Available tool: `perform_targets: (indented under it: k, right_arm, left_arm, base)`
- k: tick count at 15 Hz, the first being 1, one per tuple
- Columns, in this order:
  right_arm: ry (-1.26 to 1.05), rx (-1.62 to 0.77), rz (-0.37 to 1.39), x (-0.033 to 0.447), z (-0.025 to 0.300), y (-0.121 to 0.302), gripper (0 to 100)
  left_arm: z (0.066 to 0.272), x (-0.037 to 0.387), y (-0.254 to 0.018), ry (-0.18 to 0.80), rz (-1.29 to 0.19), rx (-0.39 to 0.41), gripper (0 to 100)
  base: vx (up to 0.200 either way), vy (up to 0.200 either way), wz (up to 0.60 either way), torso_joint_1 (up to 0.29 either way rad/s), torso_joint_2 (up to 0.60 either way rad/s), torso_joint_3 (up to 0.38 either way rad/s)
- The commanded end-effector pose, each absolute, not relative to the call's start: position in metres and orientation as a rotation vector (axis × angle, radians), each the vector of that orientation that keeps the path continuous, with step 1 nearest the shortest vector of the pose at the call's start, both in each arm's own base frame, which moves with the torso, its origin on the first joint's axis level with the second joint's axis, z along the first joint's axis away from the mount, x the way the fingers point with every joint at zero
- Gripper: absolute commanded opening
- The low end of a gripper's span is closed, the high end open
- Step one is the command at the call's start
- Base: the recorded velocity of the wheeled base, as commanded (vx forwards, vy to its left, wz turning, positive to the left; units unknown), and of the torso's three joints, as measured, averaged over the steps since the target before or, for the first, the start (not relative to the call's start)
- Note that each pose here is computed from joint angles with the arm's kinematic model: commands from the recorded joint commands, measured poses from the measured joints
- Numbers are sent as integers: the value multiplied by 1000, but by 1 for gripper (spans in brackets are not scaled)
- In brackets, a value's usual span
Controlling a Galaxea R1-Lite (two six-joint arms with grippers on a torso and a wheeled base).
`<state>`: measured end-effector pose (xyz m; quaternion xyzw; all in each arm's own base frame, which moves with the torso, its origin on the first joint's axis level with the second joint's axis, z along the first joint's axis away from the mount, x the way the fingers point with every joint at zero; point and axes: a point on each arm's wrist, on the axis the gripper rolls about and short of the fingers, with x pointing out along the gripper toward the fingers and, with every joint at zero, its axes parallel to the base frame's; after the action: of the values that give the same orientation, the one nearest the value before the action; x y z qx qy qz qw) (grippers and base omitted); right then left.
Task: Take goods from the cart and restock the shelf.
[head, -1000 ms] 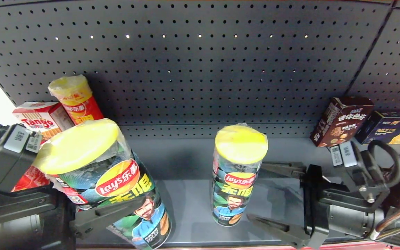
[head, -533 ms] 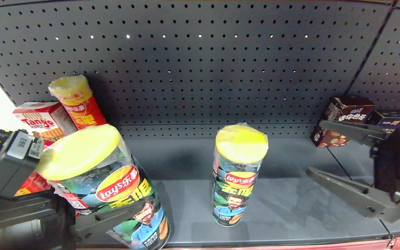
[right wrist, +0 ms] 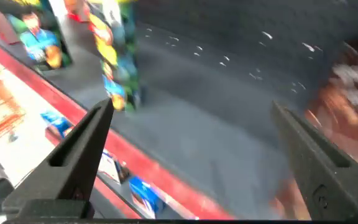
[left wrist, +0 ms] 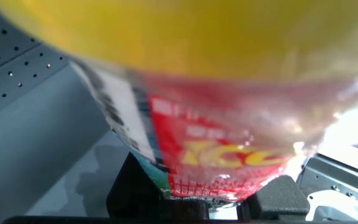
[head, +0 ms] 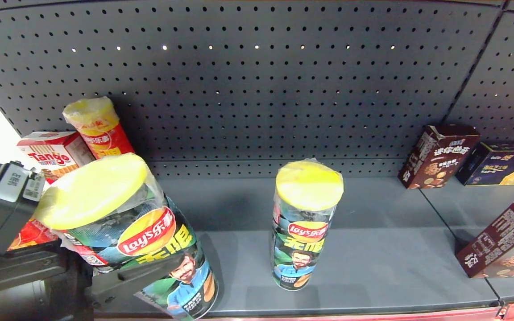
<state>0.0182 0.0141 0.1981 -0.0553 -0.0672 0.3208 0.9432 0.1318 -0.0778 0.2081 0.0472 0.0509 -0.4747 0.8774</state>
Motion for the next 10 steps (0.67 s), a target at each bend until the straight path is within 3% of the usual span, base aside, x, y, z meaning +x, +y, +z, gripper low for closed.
perform_targets:
  k: [1, 6, 10]
  right_arm:
    - [-189, -74, 549, -20, 142, -11, 100]
    - [-29, -105, 538, -22, 84, -15, 100]
    - [-36, -108, 565, -22, 85, -16, 100]
  left_arm:
    - [209, 131, -78, 100, -992, 99, 0]
    - [210, 125, -75, 81, -990, 100, 0]
    - [211, 123, -74, 75, -991, 100, 0]
  base:
    - [0, 0, 0, 0, 0, 0]
    - [0, 0, 0, 0, 0, 0]
    - [0, 0, 0, 0, 0, 0]
